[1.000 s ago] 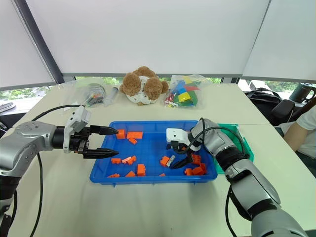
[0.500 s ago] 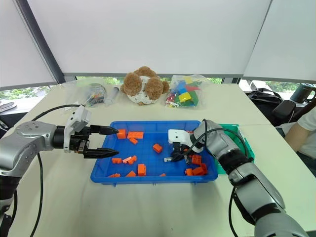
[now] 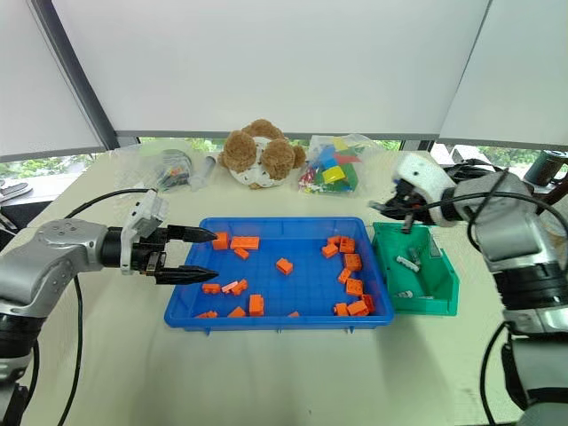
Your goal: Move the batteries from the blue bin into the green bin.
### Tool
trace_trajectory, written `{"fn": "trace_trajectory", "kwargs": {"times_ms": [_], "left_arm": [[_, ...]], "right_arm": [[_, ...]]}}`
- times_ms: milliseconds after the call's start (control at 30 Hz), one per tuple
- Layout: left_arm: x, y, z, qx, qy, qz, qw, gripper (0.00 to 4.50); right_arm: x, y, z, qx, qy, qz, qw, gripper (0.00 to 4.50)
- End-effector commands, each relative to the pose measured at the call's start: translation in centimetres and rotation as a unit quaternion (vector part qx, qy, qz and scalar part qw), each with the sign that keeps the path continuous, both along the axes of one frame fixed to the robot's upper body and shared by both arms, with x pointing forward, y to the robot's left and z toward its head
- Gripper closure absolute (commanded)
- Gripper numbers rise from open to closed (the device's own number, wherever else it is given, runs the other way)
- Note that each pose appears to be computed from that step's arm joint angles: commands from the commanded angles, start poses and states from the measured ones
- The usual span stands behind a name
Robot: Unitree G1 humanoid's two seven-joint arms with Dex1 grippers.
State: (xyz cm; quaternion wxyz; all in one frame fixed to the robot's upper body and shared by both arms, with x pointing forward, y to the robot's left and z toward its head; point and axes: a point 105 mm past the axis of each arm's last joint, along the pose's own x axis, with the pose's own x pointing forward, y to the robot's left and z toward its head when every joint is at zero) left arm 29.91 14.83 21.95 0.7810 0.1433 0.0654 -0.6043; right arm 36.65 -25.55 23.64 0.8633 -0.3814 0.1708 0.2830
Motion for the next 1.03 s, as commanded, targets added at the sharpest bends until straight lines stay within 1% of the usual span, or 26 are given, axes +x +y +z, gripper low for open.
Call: {"fn": "trace_trajectory", "kwargs": {"times_ms": [33, 133, 200, 233, 267, 433, 533, 667, 867, 1033], "left_arm": [[0.1, -0.3, 0.9, 0.002, -0.023, -0.012, 1.0, 0.0], [0.3, -0.4, 1.0, 0.0, -0.024, -0.015, 1.0, 0.0], [0.3, -0.4, 1.1, 0.0, -0.023, -0.016, 1.0, 0.0], [0.3, -0.4, 1.1, 0.0, -0.023, -0.016, 1.0, 0.0], [0.3, -0.4, 1.1, -0.001, -0.023, -0.017, 1.0, 0.0], [0.4, -0.2, 1.4, -0.007, -0.02, -0.016, 1.0, 0.0], [0.3, 0.0, 1.5, -0.008, -0.017, -0.015, 1.0, 0.0], [0.2, 0.3, 1.7, -0.007, -0.017, -0.012, 1.0, 0.0], [0.1, 0.8, 1.9, -0.006, -0.016, -0.005, 1.0, 0.0], [-0.2, 1.4, 2.0, -0.007, -0.012, 0.002, 1.0, 0.0]], "right_arm": [[-0.9, -1.3, 0.2, -0.018, -0.011, -0.027, 0.999, 4.48], [-1.8, -1.8, -1.3, -0.024, 0.014, -0.029, 0.999, 4.48], [-2.2, -2.0, -1.9, -0.029, 0.025, -0.031, 0.999, 3.41], [-2.3, -2.0, -2.0, -0.029, 0.027, -0.032, 0.999, 3.03], [-2.4, -2.0, -2.1, -0.027, 0.028, -0.033, 0.999, 2.53], [-2.6, -1.7, -1.0, -0.02, 0.013, -0.029, 0.999, 0.04], [-2.8, -0.8, 0.5, -0.003, -0.005, -0.005, 1.0, 0.04], [-3.9, 2.3, 2.3, 0.035, -0.012, 0.072, 0.997, 0.04], [-5.2, 4.4, 2.5, 0.043, -0.004, 0.116, 0.992, 0.04], [-7.0, 6.4, 1.2, 0.043, 0.021, 0.154, 0.987, 0.04]]}}
